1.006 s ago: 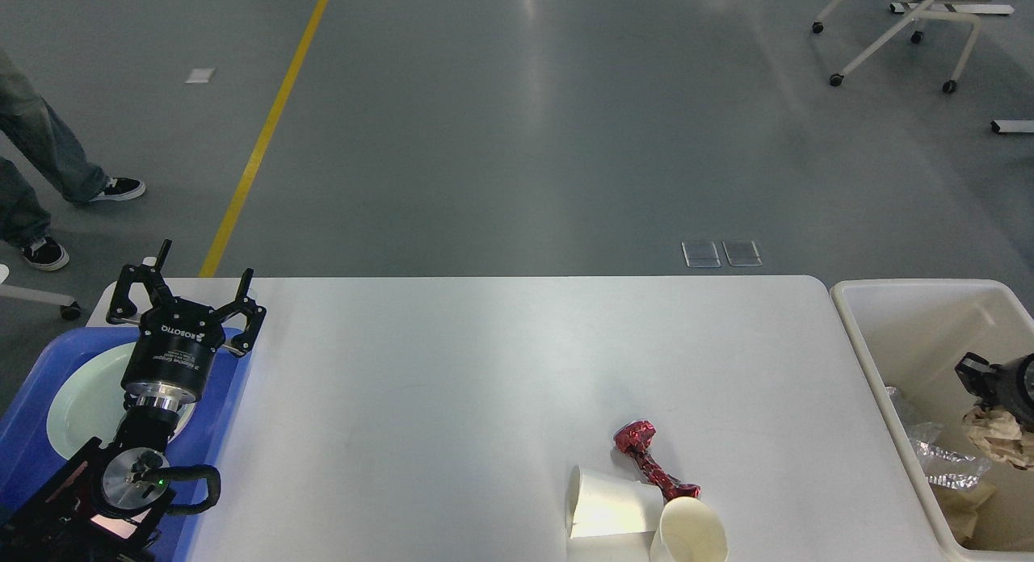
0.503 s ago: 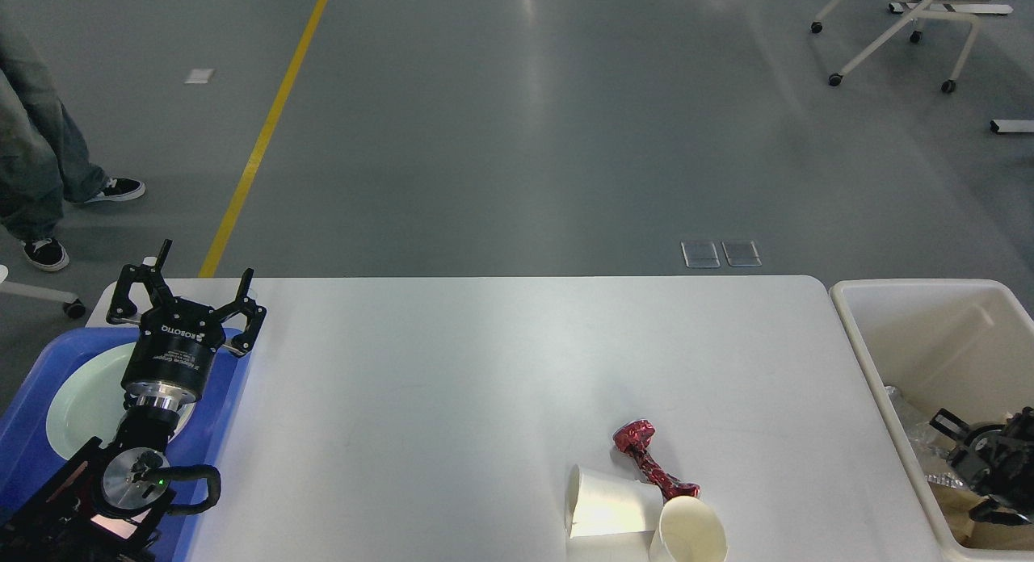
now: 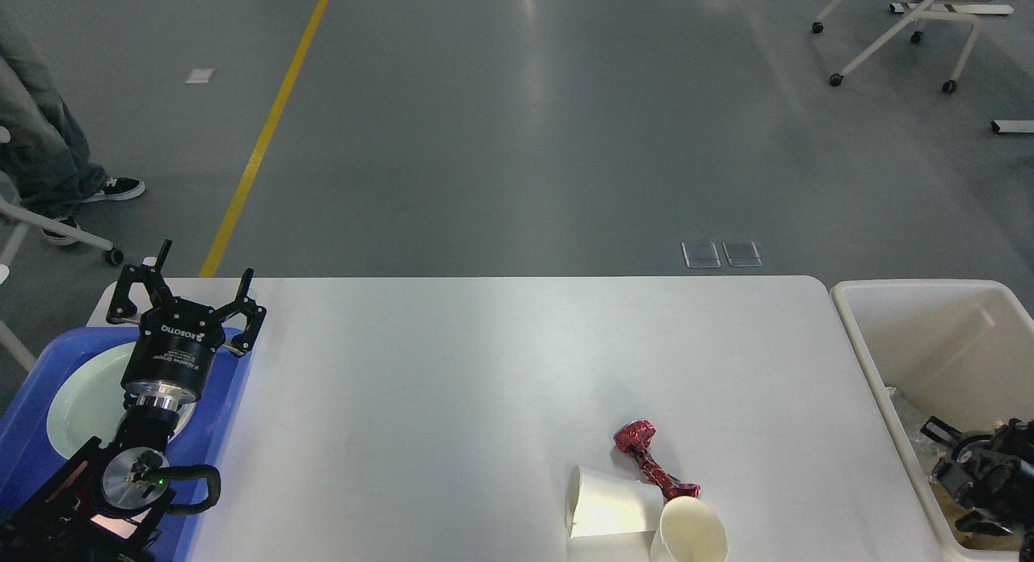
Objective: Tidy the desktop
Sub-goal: 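Lower the brown paper into the bin and release it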
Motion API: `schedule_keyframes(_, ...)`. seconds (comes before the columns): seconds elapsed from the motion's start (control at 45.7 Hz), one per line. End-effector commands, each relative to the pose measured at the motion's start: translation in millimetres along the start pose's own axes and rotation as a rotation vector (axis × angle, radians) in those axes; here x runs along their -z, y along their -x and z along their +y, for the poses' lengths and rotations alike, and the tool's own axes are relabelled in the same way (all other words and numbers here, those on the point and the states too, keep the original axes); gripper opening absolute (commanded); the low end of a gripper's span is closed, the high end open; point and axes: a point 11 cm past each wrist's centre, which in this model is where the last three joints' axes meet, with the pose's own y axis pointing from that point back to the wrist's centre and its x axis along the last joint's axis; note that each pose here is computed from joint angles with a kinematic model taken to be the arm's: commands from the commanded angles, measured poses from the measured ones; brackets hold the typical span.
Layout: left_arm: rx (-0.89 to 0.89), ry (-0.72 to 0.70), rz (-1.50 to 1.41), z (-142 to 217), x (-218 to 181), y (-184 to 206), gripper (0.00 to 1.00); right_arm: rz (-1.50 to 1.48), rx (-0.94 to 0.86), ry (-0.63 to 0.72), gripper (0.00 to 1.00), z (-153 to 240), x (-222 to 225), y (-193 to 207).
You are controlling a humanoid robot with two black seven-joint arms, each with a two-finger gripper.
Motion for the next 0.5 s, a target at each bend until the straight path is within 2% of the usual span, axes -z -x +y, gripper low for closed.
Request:
schedule_keyframes(0.0, 0.0, 0.002, 0.0, -0.1, -0.3, 0.0, 0.96, -0.013, -0.085, -0.002, 1.0, 0.7, 0.7, -6.2)
schedule_keyframes(0.481, 0.0, 0.002, 0.0, -0.1, -0.3, 0.0, 0.96, -0.002, -0.084, -0.002, 1.0, 0.7, -3.3, -14.0)
